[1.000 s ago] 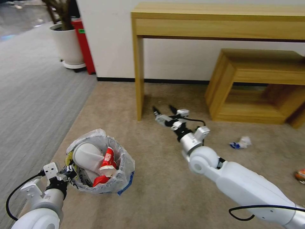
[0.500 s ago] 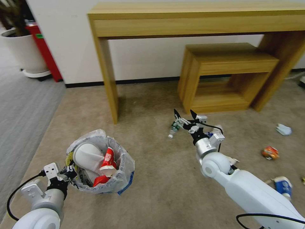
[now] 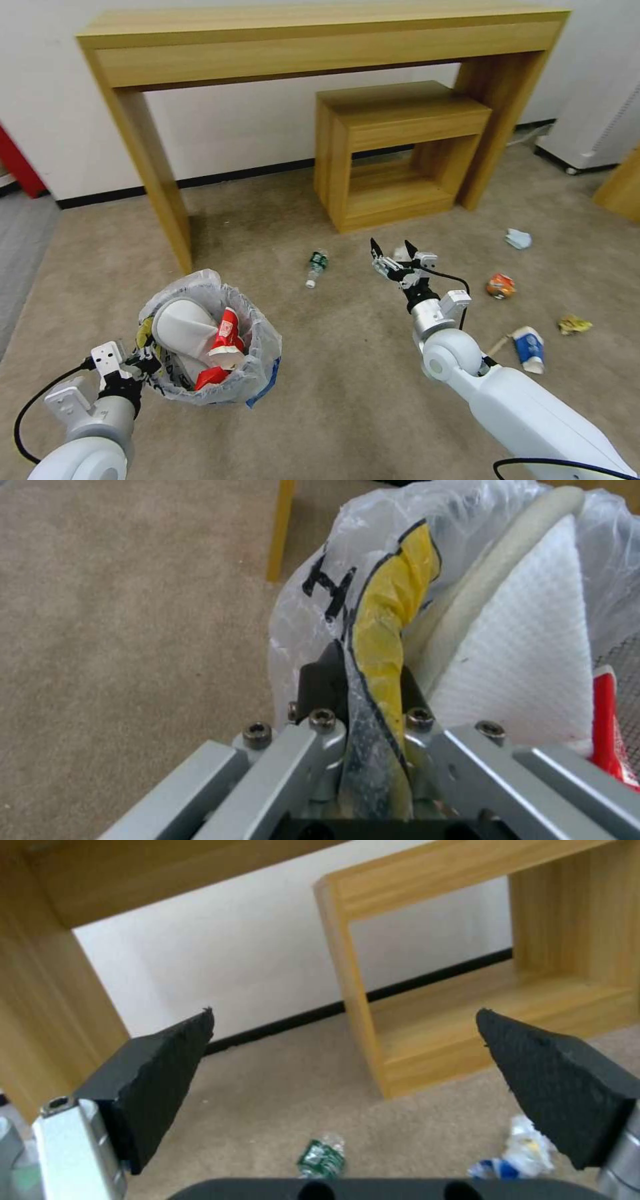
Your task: Pick up the trash bin and place the garbage on the floor into it.
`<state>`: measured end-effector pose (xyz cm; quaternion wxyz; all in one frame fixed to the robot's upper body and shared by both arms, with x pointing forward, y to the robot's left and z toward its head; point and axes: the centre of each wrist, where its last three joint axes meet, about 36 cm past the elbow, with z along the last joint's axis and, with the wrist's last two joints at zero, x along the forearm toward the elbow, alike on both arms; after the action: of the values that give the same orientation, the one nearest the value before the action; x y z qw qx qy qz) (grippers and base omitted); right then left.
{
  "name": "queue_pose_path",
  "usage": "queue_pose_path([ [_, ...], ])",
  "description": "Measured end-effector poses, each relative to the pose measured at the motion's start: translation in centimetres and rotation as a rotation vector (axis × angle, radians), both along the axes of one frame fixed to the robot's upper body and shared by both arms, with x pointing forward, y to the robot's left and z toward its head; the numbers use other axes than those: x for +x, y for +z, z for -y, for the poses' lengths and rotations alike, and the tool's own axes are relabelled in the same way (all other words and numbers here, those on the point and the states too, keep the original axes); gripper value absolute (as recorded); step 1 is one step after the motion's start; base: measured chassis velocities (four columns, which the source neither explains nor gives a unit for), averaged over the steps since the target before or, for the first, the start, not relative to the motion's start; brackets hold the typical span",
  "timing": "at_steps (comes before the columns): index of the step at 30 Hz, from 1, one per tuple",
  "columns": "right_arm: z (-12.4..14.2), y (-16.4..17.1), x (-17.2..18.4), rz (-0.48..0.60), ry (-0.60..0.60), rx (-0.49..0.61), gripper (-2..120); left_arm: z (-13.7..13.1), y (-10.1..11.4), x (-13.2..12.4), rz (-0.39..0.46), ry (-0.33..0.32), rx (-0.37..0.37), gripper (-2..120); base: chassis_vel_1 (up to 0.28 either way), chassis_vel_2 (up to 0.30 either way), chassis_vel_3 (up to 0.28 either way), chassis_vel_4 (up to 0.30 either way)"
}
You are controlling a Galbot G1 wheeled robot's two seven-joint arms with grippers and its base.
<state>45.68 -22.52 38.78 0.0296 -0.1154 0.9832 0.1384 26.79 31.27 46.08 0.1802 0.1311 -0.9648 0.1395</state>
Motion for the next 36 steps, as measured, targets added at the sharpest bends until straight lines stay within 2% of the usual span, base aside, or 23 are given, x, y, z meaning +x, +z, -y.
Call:
queue_pose_path([
  [18, 0.3, -0.9, 0.0, 0.045, -0.047, -0.04, 100, -0.5, 0.1, 0.0, 0.004, 0.019, 0.009, 3, 0.0, 0.0, 0.0, 0.0],
  [27, 1.3, -1.3, -0.2, 0.059, -0.071, -0.063, 100, -1.7, -0.6, 0.1, -0.043, 0.037, 0.02, 3, 0.0, 0.0, 0.0, 0.0],
  [36, 2.6, -1.1, -0.3, 0.069, -0.117, -0.068, 100, -3.3, -0.3, 0.3, -0.076, 0.024, 0.034, 3, 0.0, 0.0, 0.0, 0.0],
])
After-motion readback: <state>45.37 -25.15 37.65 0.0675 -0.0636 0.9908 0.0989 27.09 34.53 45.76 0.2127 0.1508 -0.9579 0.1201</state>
